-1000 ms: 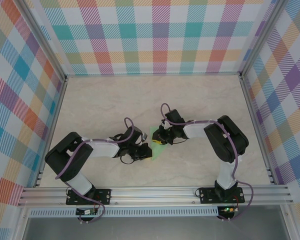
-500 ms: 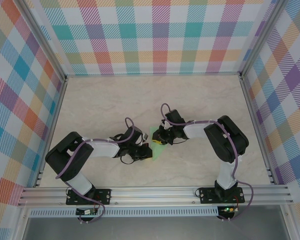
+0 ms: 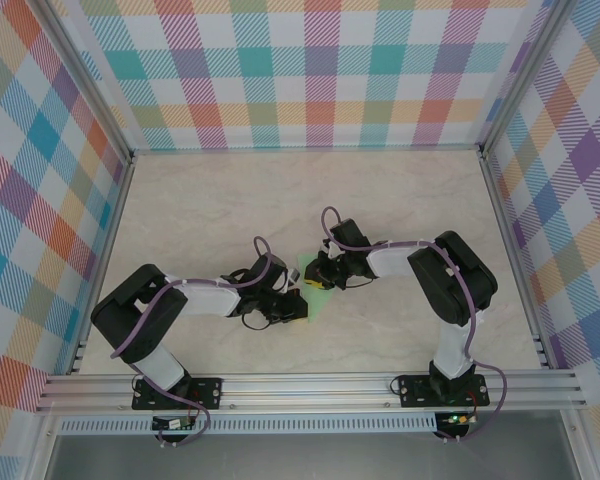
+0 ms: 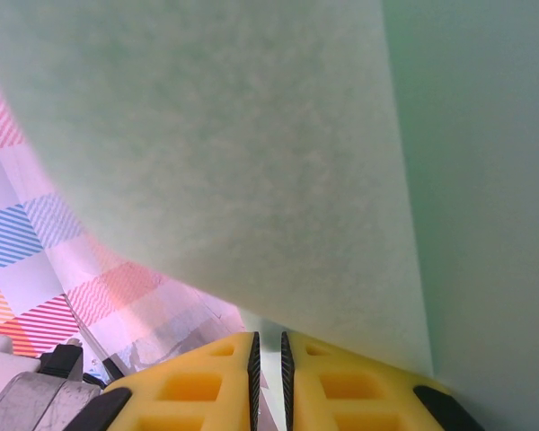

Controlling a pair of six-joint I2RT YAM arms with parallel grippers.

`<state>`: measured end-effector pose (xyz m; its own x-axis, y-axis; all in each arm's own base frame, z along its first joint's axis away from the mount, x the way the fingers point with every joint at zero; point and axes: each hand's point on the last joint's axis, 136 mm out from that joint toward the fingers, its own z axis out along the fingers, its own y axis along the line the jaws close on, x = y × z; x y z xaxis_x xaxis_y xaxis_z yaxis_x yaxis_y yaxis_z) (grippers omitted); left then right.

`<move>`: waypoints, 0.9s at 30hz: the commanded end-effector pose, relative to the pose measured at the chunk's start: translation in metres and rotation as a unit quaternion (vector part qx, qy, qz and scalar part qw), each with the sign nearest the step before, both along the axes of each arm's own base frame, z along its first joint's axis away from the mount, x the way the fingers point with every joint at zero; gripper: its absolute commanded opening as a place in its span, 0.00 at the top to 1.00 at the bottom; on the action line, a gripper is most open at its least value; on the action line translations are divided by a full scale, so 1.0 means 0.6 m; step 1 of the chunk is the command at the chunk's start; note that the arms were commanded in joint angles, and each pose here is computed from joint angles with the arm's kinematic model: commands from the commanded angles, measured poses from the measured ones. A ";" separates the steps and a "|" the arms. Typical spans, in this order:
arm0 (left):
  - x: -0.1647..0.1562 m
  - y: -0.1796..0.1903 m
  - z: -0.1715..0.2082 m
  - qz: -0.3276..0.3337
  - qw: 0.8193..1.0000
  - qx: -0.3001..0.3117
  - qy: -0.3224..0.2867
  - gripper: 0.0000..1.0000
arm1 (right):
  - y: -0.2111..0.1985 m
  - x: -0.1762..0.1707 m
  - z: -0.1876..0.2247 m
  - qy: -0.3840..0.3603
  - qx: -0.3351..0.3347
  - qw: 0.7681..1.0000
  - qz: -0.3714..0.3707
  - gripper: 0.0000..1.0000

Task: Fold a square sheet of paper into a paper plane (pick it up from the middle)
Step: Fourth fold the wing at the center of the table.

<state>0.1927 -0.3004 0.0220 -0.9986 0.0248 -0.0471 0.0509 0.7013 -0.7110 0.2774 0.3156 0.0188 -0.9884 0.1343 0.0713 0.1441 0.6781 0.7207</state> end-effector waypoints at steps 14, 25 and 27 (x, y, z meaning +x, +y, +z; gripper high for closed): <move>-0.020 0.024 -0.027 -0.001 0.999 0.046 0.020 0.93 | -0.029 -0.041 -0.061 0.050 -0.052 0.997 0.004 0.83; 0.015 0.015 0.088 0.031 0.998 -0.005 -0.061 0.87 | -0.030 -0.041 -0.063 0.052 -0.054 0.997 0.004 0.83; 0.024 0.002 0.101 0.035 0.997 -0.023 -0.064 0.87 | -0.030 -0.042 -0.064 0.052 -0.054 0.997 0.004 0.83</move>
<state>0.2003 -0.2948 0.0737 -0.9867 -0.0255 -0.1603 0.1007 0.6785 -0.7277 0.2774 0.3156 0.0188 -0.9884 0.1343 0.0713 0.1441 0.6781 0.7207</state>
